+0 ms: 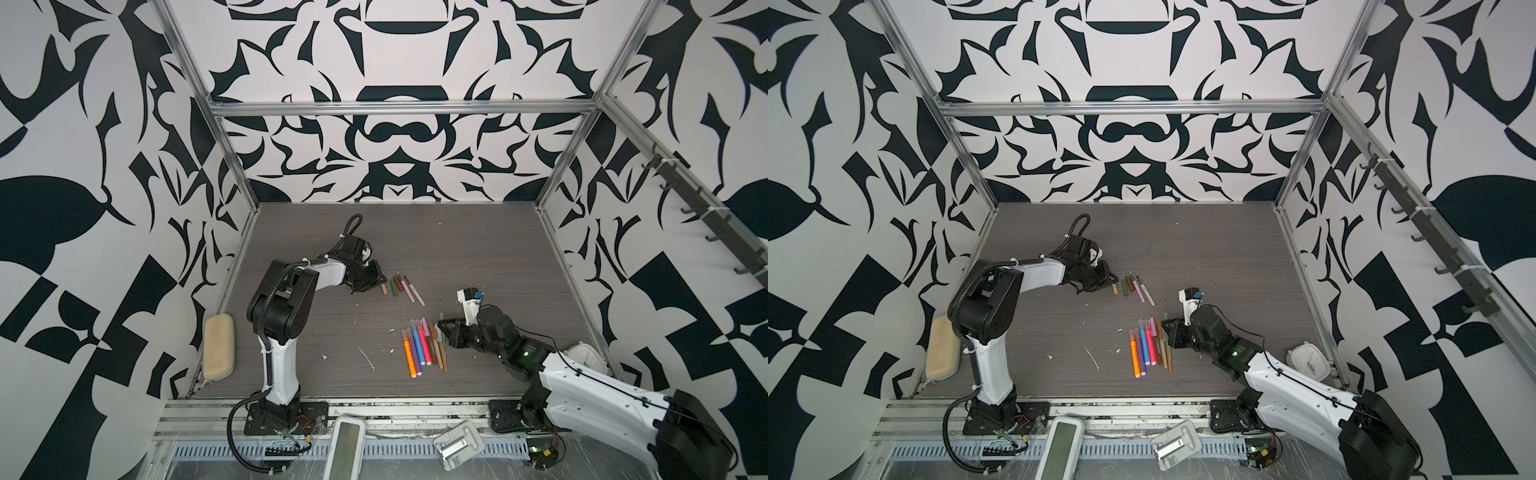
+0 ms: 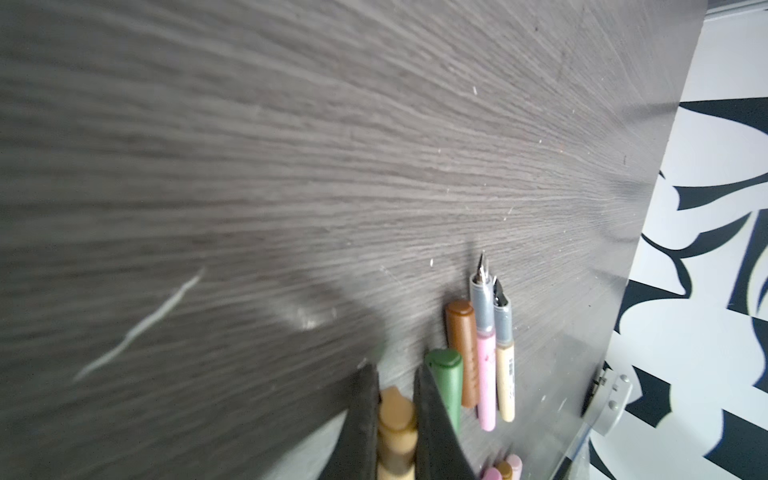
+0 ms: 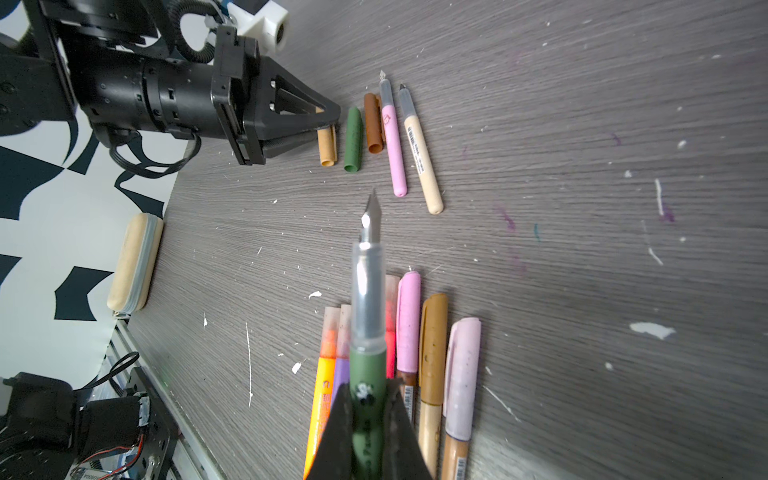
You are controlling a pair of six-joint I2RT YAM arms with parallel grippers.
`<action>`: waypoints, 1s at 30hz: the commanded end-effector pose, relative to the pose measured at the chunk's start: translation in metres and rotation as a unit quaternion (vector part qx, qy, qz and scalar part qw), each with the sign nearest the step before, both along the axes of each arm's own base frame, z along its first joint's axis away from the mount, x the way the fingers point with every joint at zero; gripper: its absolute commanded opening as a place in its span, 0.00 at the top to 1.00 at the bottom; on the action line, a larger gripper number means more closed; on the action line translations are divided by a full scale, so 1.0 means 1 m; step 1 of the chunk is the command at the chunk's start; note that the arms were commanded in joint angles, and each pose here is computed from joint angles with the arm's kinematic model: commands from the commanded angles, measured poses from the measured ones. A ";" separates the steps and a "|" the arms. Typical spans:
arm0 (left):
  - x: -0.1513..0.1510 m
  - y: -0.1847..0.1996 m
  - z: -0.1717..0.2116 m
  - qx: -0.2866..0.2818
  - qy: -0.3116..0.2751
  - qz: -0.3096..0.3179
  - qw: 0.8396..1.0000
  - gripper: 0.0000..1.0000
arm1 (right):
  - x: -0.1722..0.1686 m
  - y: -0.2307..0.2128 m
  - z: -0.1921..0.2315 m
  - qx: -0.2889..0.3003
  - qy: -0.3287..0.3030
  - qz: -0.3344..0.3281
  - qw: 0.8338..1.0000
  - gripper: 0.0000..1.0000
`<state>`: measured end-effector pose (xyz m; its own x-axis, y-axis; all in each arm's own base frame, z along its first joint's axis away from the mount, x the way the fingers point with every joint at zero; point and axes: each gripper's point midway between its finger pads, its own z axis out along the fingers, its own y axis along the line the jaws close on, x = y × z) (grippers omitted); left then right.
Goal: Open the pen caps
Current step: 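Pull the tan cap off the green pen with the left gripper, then lower the tan cap beside the other caps and open the left gripper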
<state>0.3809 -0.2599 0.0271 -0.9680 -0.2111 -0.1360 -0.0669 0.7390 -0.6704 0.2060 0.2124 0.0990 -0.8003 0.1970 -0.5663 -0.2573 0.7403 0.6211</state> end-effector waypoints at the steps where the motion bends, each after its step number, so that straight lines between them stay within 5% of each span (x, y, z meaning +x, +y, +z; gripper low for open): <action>1: -0.010 0.007 -0.011 0.008 0.025 0.008 1.000 0.92 | 0.003 -0.003 0.004 0.005 -0.008 -0.010 1.000 1.00; 7: -0.011 0.007 -0.008 0.006 0.023 0.009 1.000 0.66 | 0.003 -0.003 0.004 0.004 -0.008 -0.011 1.000 1.00; 22: -0.018 0.011 0.019 -0.001 -0.001 0.009 1.000 0.64 | 0.010 -0.004 0.001 0.001 0.005 -0.013 1.000 1.00; 30: -0.063 0.047 0.051 0.037 -0.074 0.017 0.996 0.64 | 0.076 -0.005 0.000 -0.036 0.047 0.003 0.998 1.00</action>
